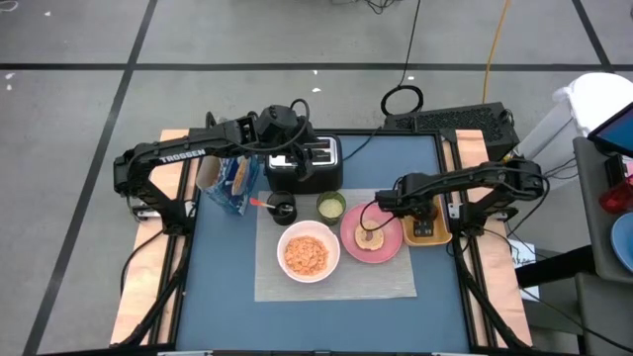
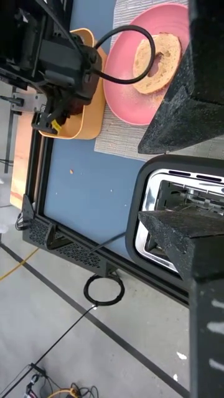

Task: Arrange a breakfast setting
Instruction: Put the apple on the top right of the gray mat

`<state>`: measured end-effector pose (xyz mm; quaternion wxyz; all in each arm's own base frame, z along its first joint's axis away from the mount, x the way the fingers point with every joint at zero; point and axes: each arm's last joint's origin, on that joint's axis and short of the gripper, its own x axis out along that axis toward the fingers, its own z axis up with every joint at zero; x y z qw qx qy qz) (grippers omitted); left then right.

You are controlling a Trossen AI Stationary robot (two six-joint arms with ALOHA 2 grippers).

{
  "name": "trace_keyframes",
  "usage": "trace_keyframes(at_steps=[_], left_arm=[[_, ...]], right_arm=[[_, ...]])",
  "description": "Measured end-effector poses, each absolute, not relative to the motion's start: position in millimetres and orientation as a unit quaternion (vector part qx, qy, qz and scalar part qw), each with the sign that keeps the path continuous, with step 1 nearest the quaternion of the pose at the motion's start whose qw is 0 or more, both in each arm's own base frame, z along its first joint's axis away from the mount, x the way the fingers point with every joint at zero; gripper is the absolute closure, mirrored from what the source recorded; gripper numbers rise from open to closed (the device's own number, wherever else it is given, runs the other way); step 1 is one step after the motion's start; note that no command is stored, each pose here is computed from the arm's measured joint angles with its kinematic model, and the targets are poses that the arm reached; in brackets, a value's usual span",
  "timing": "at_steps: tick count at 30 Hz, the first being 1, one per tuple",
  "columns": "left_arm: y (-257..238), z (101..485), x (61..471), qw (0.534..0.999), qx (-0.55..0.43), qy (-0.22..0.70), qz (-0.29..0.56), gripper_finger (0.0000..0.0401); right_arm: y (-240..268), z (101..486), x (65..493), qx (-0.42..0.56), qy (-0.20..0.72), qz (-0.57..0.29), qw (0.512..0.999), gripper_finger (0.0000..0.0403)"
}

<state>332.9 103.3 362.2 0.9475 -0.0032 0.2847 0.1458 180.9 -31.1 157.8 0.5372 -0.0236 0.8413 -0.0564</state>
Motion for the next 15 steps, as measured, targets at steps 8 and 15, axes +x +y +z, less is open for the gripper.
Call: trace_keyframes(at_steps=[8, 15], left_arm=[[103.3, 362.2, 332.9, 0.947, -0.003, 0.285, 0.146, 0.0235], [103.3, 362.2, 332.9, 0.947, -0.003, 0.285, 0.146, 0.0235]], right_arm=[[-30.6, 168.6, 177.8, -0.024, 0.823, -0.061, 0.564, 0.0173], [-30.0, 188.7, 174.5, -0.024, 0.792, -0.068, 0.606, 0.0174]])
